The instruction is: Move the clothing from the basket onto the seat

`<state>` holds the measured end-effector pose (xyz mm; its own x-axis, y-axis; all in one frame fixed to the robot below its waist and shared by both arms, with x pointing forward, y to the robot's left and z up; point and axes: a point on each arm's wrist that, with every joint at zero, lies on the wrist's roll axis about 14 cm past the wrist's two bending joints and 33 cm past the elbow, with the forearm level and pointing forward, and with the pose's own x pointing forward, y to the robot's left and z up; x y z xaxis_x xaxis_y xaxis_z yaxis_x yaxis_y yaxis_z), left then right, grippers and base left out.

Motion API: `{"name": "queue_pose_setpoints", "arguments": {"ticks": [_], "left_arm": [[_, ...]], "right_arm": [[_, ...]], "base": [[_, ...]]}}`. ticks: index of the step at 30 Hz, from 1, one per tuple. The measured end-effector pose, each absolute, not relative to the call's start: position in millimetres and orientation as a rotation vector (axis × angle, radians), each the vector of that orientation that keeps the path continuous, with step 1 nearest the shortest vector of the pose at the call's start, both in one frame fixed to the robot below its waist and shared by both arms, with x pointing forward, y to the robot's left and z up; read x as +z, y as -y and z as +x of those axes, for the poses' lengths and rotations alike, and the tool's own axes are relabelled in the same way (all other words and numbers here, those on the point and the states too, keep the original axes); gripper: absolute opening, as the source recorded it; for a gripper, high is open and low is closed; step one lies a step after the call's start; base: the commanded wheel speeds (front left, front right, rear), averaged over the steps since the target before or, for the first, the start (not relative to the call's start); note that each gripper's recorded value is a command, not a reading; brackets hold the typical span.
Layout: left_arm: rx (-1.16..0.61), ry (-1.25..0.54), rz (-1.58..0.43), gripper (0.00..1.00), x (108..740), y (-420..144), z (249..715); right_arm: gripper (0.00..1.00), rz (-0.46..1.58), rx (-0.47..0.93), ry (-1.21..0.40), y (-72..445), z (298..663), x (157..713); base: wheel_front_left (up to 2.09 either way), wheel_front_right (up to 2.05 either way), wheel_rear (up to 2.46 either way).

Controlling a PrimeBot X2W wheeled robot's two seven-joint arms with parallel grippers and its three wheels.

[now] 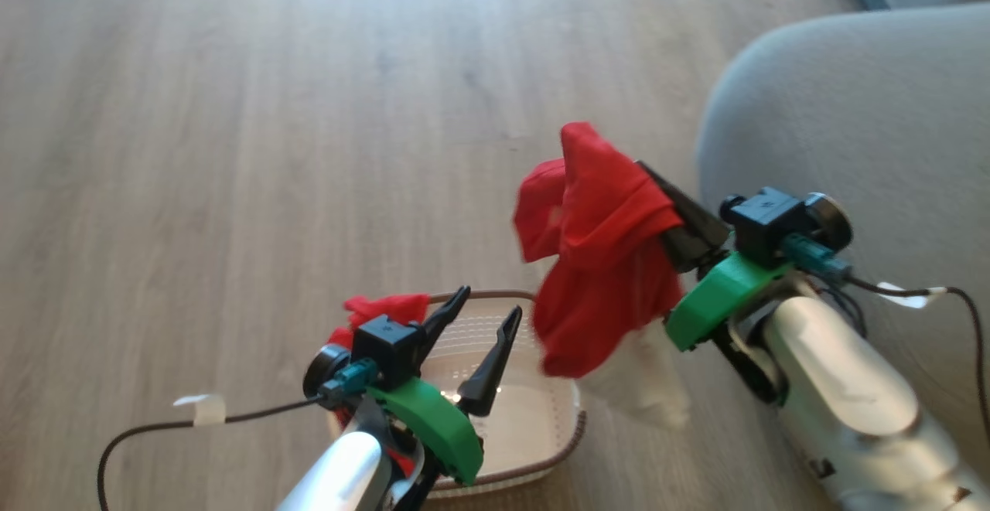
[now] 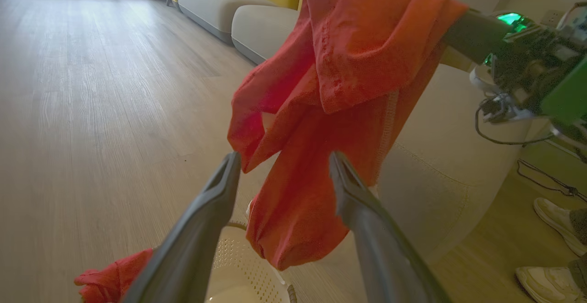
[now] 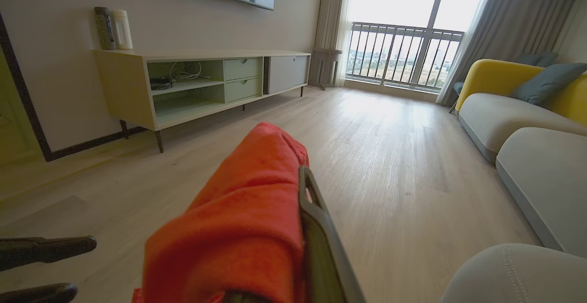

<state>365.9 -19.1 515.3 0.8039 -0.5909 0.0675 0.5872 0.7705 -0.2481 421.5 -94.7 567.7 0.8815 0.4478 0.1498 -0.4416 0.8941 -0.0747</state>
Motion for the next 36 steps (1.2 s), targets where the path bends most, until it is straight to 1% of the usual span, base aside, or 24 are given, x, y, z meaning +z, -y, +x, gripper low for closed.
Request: {"name": "queue_pose_setpoints", "arguments": {"ticks": [5,10,15,20,26,32,36], "left_arm": [[-0.737,-0.053,-0.266,1.0,504,51,358],[-0.827,-0.05,-0.302,1.0,512,80,352],[-0.903,-0.06,-0.323,1.0,513,102,342],[-0.938,-0.072,-0.324,1.0,511,114,337],[-0.958,-0.082,-0.331,1.0,509,119,335],[-0.968,-0.111,-0.339,1.0,499,122,336],[-0.963,-0.125,-0.332,1.0,489,123,347]], "right_arm": [[0.0,-0.061,0.352,0.198,143,414,579],[0.0,-0.092,0.231,0.233,193,404,593],[0.0,-0.092,0.131,0.204,229,388,582],[0.0,-0.091,0.076,0.192,247,376,576],[0.0,-0.096,0.054,0.195,255,374,578],[0.0,-0.096,0.031,0.181,262,379,573],[0.0,-0.065,0.006,0.156,266,392,563]], "base": [[0.0,0.0,0.0],[0.0,0.0,0.0],[0.0,0.0,0.0],[0.0,0.0,0.0],[0.0,0.0,0.0],[0.0,0.0,0.0],[0.0,0.0,0.0]]}}
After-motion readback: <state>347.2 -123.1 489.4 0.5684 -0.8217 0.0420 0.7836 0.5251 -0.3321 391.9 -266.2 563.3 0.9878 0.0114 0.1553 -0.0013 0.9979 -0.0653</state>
